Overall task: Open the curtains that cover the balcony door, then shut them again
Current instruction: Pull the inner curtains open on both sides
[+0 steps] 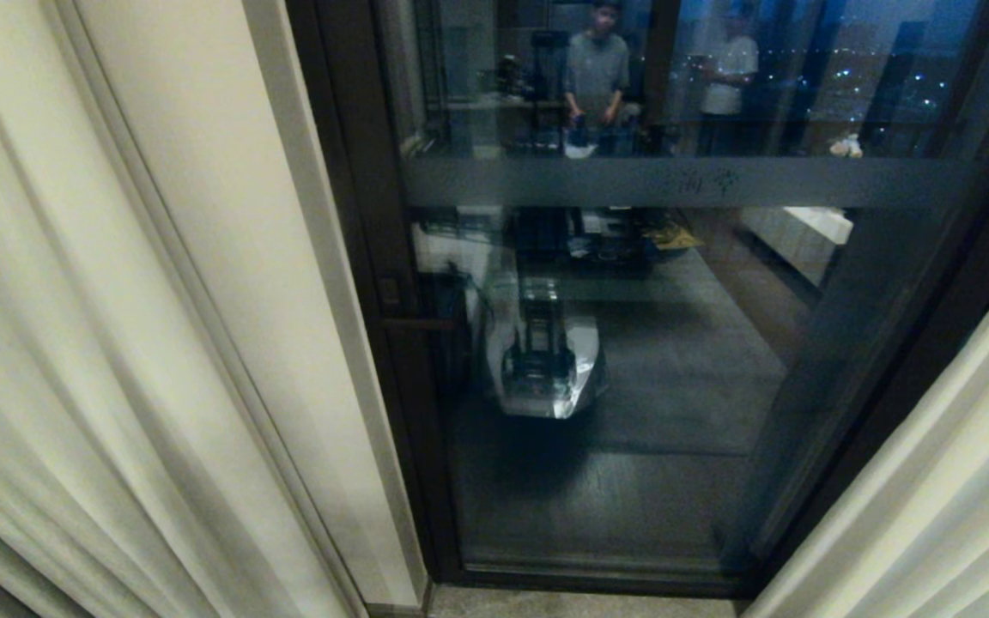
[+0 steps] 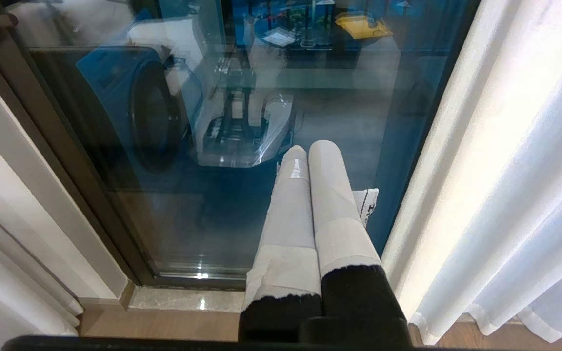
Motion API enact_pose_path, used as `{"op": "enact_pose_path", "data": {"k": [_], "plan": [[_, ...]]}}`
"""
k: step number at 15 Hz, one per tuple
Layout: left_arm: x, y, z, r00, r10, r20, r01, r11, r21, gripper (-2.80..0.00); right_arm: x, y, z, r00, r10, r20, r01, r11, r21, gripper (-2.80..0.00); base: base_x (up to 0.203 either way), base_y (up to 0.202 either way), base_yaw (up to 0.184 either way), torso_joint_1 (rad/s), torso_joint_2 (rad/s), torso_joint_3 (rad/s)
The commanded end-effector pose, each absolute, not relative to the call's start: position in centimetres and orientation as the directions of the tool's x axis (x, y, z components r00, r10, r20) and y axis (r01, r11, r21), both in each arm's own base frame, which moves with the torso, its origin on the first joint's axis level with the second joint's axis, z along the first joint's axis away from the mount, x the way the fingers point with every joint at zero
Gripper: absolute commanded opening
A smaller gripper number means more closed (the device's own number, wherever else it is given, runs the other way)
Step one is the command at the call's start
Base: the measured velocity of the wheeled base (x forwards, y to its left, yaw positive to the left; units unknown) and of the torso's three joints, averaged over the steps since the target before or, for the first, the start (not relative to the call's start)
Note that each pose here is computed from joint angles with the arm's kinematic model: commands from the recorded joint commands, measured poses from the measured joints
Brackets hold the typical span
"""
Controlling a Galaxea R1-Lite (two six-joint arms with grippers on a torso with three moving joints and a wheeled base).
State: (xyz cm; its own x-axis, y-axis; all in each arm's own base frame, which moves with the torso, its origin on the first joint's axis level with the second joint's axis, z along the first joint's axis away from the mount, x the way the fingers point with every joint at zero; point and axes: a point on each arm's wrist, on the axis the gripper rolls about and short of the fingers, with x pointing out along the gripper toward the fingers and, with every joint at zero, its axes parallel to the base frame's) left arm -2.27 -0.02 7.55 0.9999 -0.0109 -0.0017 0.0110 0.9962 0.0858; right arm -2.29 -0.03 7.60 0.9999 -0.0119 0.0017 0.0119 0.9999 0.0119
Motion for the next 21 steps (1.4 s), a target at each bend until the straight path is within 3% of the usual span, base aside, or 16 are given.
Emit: {"op": "enact_pose_path", "data": {"k": [1,21], "plan": [[-2.28,-0.02,7.55,1.000,-0.011,0.000,0.011,0.996,0.086,-2.80,-2.29,-0.03,7.60,1.000,-0.012,0.003,0.012,1.000,0.012,-2.80,0.000,0.000,0.000,0.000,0.00,0.000],[-2.28,-0.02,7.55,1.000,-0.009,0.000,0.009,0.997,0.071,-2.80,-2.29,-0.03,7.59,1.000,-0.012,0.002,0.012,1.000,0.012,-2.80,0.000,0.000,0.000,0.000,0.00,0.000]]}}
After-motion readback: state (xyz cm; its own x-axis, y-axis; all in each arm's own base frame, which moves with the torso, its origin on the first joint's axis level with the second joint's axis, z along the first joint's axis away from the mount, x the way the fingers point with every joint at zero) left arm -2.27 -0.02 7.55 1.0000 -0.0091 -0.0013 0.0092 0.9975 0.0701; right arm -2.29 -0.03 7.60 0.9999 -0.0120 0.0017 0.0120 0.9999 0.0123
